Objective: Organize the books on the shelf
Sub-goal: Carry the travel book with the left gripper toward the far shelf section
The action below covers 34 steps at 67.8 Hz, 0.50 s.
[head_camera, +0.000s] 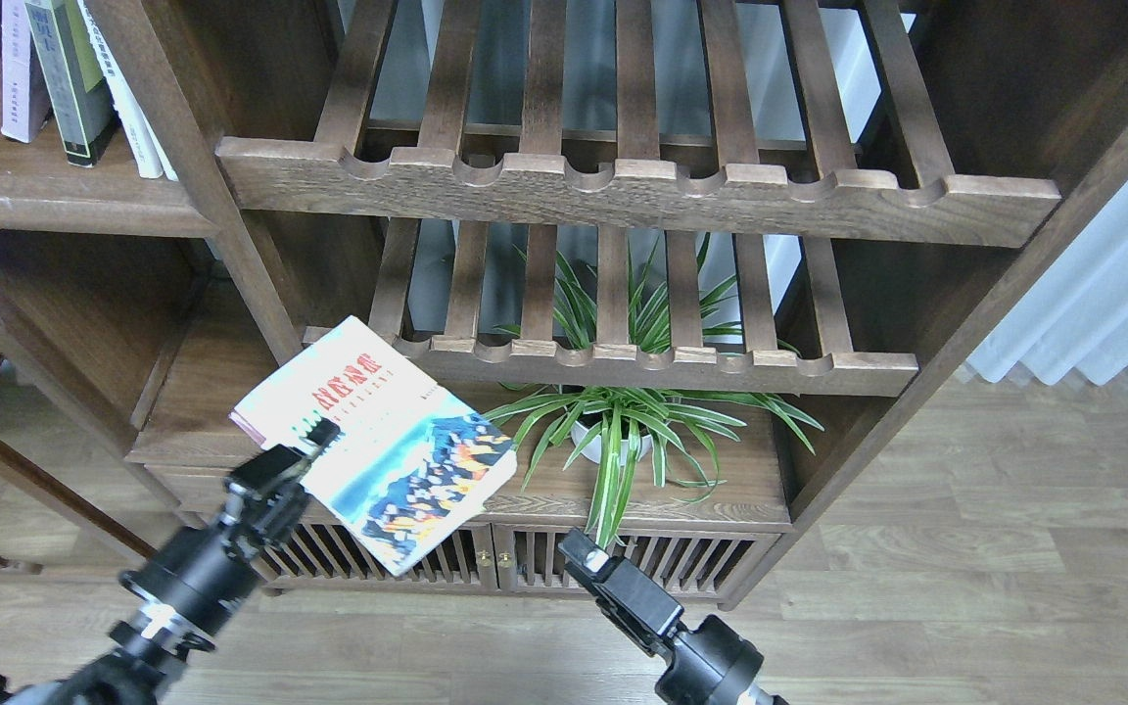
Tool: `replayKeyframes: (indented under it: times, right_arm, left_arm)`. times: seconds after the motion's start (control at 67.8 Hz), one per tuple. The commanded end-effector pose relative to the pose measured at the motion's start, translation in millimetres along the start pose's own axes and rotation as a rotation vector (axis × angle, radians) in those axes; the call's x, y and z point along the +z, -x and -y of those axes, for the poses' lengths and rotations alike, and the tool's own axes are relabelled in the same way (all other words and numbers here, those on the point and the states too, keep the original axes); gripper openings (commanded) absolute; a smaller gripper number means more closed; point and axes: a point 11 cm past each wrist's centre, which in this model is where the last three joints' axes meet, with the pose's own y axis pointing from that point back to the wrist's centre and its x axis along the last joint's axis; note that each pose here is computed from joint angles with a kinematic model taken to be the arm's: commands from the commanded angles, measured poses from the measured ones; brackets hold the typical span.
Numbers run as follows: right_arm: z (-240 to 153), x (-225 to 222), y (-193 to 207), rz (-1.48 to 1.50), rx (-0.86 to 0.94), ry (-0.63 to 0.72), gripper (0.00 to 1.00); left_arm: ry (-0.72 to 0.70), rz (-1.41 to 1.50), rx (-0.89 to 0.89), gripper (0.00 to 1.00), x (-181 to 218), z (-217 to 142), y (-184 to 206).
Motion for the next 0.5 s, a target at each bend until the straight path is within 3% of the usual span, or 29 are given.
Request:
replayKeyframes:
  times: [0.0,0.486]
  right_arm:
    - [0.0,0.5,-0.3,0.0,0.001,0.002,1.0]
    - [-0.2,2.3,-2.3,0.007,0.007,0.0,1.0]
  left_arm:
    - [0.028,0.093,-0.017,0.07,32.8,-9.9,19.1]
    - [0.198,0.484,-0.144,0.08,152.1,-35.2,129.3]
